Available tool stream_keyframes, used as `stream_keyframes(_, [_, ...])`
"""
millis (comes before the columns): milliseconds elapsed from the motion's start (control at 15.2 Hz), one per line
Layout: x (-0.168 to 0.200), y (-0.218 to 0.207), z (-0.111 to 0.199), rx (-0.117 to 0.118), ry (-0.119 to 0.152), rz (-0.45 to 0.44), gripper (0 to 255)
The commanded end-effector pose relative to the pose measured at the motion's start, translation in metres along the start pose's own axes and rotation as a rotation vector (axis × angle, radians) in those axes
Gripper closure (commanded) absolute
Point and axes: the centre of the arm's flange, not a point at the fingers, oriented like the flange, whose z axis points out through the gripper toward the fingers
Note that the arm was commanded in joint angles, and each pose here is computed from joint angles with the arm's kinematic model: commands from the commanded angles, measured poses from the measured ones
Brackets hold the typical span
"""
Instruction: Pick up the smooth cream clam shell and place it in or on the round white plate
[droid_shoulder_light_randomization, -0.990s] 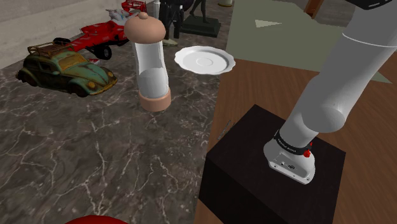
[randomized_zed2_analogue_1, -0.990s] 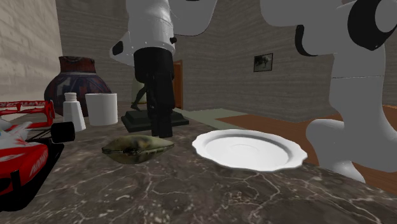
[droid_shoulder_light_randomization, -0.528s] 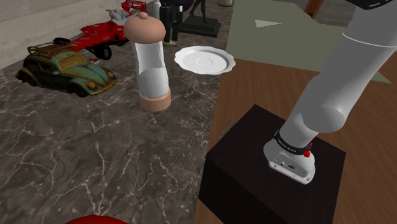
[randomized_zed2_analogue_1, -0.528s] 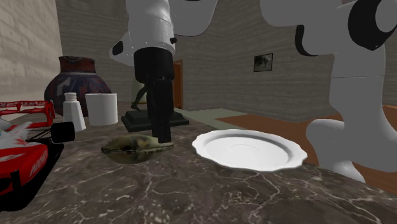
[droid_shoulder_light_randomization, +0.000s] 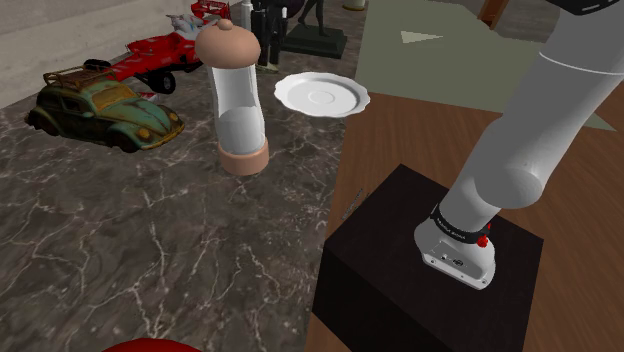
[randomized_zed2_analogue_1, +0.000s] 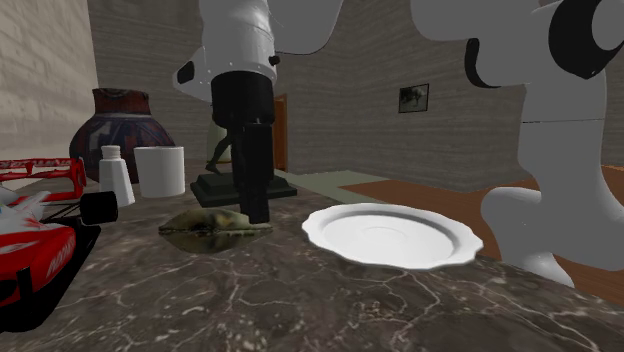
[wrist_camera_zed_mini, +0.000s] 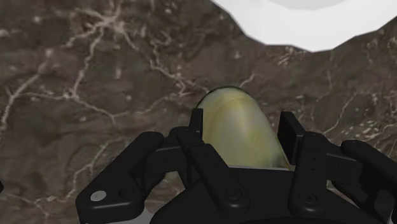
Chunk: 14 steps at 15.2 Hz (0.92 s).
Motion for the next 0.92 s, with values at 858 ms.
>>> stream_keyframes(858, [0.001,-0.013,-0.063,0.0,-0.006,0.003,255])
